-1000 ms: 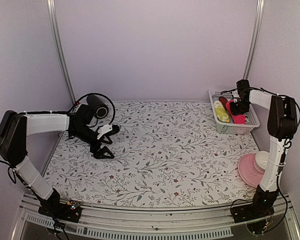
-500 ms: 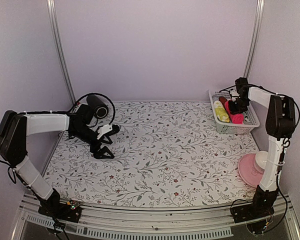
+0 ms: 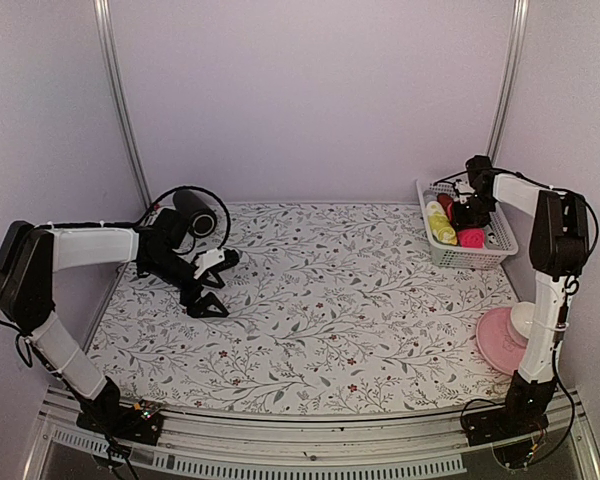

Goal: Roll the towels
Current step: Adjust the towel in the bin, then reset both arms

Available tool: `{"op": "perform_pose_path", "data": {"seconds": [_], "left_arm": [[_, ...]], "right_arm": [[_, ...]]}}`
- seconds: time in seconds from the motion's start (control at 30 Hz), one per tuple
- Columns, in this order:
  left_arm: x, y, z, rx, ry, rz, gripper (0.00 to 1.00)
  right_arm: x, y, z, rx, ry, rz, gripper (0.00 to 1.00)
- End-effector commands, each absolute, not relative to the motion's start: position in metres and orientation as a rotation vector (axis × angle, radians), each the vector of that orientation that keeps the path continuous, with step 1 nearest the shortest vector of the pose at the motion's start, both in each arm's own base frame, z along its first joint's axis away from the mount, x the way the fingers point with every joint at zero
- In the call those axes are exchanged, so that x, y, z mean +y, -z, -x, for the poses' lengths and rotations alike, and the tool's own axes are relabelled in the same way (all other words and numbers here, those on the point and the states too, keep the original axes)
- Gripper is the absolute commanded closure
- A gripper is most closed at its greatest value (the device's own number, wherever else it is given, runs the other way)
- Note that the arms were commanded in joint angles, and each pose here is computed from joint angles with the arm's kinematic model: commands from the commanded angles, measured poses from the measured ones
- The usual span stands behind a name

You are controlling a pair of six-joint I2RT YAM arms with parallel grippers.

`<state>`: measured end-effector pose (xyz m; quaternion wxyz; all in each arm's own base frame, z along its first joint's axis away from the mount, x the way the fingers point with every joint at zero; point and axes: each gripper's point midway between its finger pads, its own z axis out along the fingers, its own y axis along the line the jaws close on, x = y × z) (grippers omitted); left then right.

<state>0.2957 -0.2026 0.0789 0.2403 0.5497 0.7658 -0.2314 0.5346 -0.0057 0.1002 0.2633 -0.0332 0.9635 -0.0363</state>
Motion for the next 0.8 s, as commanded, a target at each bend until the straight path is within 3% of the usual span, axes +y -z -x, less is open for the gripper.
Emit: {"op": "perform_pose_path", "data": {"seconds": [0.0,0.23,0.27,0.3,0.33,0.77], "left_arm": [[-0.204,-0.076,-0.296,2.098,0.636,-1.503,0.03],[-0.203,-0.075,-0.297,2.1,0.624,-1.505,0.03],[-0.202,-0.076,-0.298,2.099,0.621,-1.502,0.03],[-0.202,-0.077,-0.299,2.099,0.613,-1.501,0.03],[-0.202,-0.078,-0.301,2.099,0.603,-1.497,0.03],[-0.183,-0.128,-0.328,2.106,0.445,-1.331,0.03]], "right_arm": [[0.015,-0.095,-0.518,2.657,0.012,0.128,0.48],[0.014,-0.151,-0.515,2.562,0.036,0.138,0.27],[0.015,-0.158,-0.513,2.55,0.037,0.138,0.19],[0.015,-0.164,-0.51,2.539,0.041,0.138,0.03],[0.015,-0.17,-0.508,2.525,0.046,0.137,0.01],[-0.009,-0.267,-0.431,2.168,0.131,-0.09,0.01]]}}
